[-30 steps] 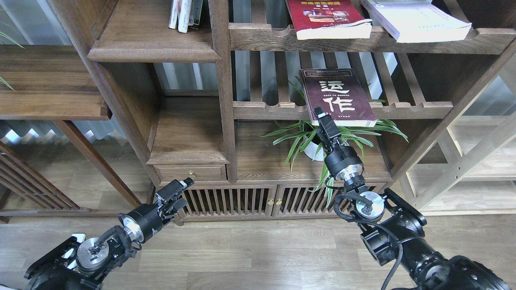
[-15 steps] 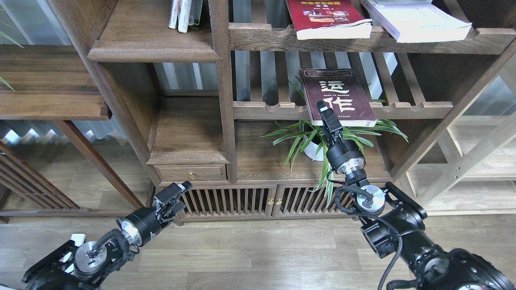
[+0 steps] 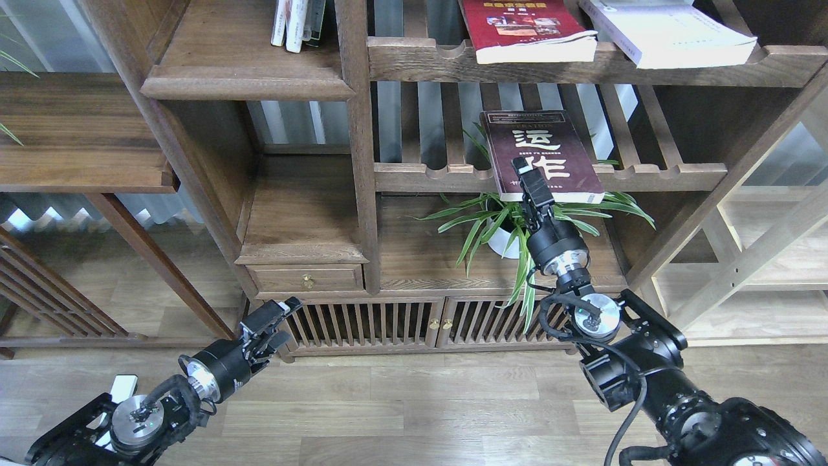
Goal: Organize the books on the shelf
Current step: 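Reach the right gripper up to the red book's lower edge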
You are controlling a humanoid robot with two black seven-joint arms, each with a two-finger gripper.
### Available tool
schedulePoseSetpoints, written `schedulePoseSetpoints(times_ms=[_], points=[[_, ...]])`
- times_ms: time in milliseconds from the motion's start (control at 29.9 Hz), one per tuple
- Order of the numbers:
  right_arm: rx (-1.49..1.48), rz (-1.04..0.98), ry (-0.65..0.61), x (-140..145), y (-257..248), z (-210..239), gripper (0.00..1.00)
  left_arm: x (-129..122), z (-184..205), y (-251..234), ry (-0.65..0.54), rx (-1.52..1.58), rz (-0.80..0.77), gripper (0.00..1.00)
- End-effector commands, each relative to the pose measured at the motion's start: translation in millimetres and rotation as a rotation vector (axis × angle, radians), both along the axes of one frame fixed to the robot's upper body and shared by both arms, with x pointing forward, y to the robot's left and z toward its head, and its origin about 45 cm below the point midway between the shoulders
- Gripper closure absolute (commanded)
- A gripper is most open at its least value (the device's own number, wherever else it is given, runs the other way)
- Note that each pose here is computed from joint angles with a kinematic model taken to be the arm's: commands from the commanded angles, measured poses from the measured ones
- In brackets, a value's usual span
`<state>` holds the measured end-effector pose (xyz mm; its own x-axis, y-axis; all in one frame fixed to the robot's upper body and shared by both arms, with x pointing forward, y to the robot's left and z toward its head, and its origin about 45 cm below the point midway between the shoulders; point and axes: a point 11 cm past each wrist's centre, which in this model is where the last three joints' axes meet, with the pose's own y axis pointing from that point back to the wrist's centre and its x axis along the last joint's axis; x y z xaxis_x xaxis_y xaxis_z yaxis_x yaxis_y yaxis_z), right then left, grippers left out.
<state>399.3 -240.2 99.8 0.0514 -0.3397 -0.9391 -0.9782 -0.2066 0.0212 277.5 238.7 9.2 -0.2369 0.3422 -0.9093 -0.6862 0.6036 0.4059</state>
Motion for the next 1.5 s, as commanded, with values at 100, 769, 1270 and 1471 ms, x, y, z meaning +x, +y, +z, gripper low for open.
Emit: schedulePoseSetpoints(times_ms=[100,769,1270,1471], points=[[0.002,-0.011,0.003,0.3,-2.9,-0.6,0.13,-12.8,-8.2,5.0,0.028,0.006,0.007,0.00],[-0.037,-0.073,0.100,3.8,-11.6,-9.9,0.27,-15.6,-9.4,9.6,0.033,0.013,0.010,0.00],[-0.047,-0.127,0.098,4.6,-19.2,-10.6,0.46,-20.8,-12.4,10.1,0.044,0.015,0.007,0.00],[-0.051,-0.160,0.093,5.7,-23.2,-9.5,0.48,-24.9,-14.8,10.8,0.052,0.015,0.009,0.00]])
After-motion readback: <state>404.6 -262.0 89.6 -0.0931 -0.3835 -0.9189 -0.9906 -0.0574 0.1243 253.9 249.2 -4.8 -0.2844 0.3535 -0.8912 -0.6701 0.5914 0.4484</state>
